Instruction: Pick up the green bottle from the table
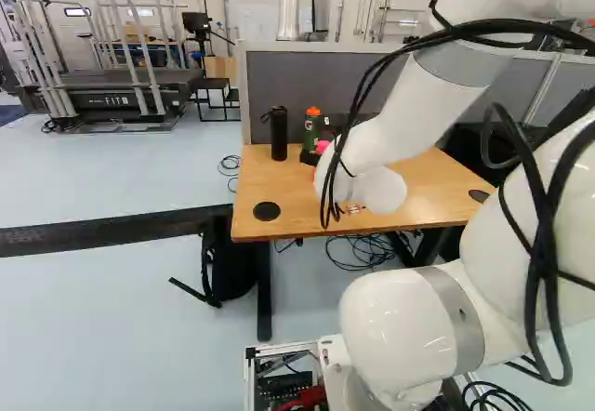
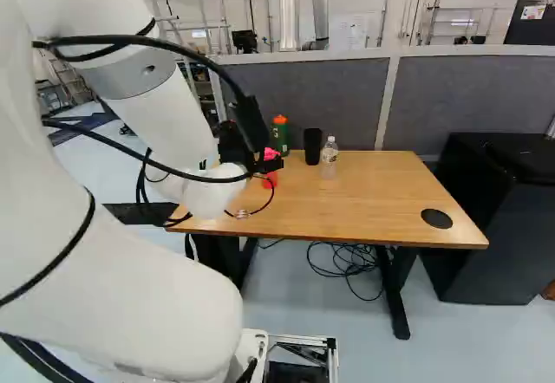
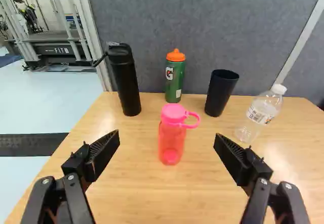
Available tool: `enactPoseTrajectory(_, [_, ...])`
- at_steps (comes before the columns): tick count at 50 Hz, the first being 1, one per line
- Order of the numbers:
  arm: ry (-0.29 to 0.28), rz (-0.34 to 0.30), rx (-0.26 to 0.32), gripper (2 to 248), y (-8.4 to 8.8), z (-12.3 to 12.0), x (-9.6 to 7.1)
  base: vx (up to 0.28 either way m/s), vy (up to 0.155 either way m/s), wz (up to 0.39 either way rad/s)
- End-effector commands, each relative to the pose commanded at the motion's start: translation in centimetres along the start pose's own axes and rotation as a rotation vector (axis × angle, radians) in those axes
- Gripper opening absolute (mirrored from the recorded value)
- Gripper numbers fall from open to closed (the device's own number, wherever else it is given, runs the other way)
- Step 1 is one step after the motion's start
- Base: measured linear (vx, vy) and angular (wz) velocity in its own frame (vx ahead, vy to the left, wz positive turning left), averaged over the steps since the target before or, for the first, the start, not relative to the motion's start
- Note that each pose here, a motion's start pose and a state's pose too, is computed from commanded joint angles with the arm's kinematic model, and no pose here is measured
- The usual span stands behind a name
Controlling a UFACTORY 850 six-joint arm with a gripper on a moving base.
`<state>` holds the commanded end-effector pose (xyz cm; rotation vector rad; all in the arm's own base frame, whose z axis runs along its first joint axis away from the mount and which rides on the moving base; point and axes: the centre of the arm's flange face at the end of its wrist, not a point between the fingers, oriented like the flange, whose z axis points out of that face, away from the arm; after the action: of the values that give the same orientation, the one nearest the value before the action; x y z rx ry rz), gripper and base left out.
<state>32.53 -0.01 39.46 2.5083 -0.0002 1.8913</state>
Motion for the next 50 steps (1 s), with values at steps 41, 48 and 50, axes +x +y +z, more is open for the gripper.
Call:
enactPoseTrajectory(41, [0.094, 0.004, -0.015, 247, 0.6, 6.6, 6.5, 0.000, 0.000, 0.000])
enactPoseTrajectory(48, [0.110, 0.004, -0.018, 247, 0.8, 7.7, 7.6, 0.000, 0.000, 0.000])
enactPoseTrajectory(50, [0.115, 0.004, -0.018, 247, 0.8, 8.1, 8.0, 0.000, 0.000, 0.000])
